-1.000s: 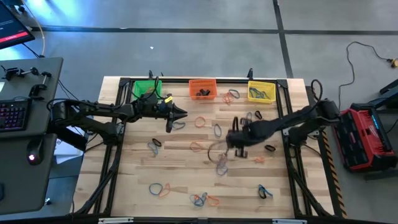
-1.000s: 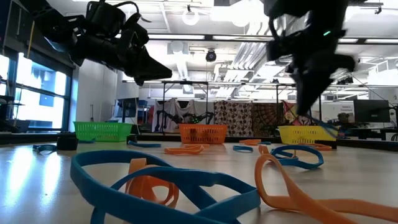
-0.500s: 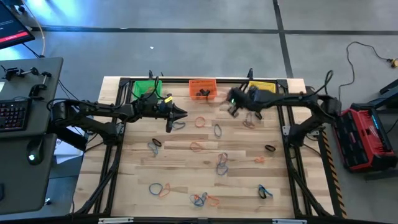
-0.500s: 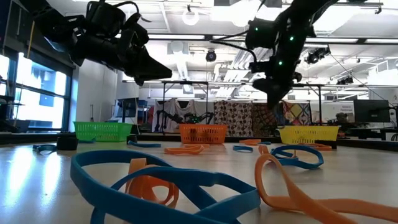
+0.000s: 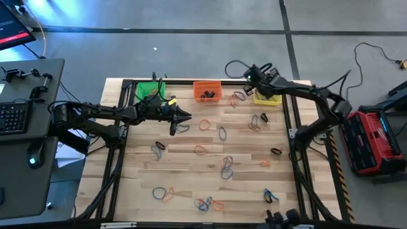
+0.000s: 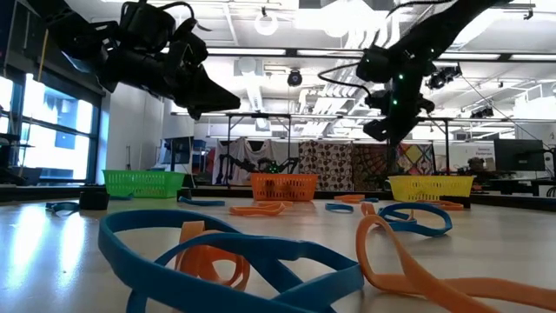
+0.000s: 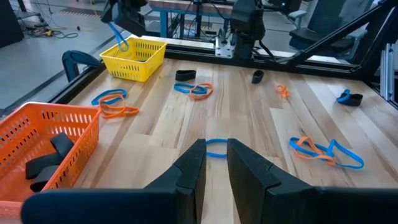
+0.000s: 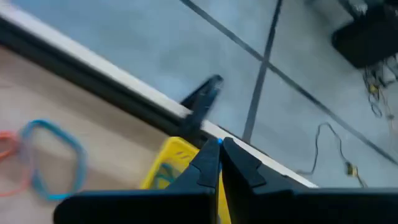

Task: Sort rubber bands into baskets
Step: Put the blue rubber band into the yellow bin

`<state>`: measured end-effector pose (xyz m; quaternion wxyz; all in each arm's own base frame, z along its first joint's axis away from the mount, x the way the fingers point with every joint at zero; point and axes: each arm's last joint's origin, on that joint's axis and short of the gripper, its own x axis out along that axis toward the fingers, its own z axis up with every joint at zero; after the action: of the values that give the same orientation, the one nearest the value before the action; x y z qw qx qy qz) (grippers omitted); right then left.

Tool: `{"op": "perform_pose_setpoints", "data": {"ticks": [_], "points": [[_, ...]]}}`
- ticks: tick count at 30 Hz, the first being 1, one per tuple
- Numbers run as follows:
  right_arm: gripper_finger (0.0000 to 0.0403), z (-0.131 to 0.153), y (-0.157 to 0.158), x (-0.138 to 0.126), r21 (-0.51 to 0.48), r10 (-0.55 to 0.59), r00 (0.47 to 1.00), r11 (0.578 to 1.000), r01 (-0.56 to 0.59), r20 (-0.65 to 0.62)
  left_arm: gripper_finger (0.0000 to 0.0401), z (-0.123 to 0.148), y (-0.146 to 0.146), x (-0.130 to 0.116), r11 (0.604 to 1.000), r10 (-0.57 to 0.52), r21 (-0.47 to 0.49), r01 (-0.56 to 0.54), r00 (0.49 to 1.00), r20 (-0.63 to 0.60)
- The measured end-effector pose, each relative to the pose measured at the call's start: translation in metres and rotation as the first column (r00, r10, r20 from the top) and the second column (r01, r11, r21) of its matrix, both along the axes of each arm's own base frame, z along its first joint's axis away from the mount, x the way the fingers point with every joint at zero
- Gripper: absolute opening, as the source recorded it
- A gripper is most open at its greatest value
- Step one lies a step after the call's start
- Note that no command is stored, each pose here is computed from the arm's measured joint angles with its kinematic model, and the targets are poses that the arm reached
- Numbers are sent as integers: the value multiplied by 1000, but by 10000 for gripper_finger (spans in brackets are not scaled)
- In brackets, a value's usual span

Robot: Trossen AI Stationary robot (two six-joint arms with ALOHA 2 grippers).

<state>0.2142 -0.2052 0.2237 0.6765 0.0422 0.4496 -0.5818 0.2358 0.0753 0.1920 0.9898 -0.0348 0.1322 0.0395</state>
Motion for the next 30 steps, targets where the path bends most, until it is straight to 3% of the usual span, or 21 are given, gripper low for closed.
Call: {"op": "perform_pose_setpoints", "data": {"ticks": [7, 21, 25, 30], "points": [[0, -11, -19, -15, 84, -46, 999, 995, 44, 15, 58, 0, 0, 0, 1000, 1, -2, -1, 1000, 0], [2, -53, -27, -11, 252, -71, 997, 965, 78, -33, 58, 0, 0, 0, 1000, 2, -10, -2, 1000, 0], [22, -56, -24, -13, 306, -60, 997, 950, 71, -46, 58, 0, 0, 0, 1000, 2, -11, -2, 1000, 0], [77, -54, -19, -16, 337, -44, 996, 939, 66, -75, 58, 0, 0, 0, 1000, 2, -11, -2, 1000, 0]]}}
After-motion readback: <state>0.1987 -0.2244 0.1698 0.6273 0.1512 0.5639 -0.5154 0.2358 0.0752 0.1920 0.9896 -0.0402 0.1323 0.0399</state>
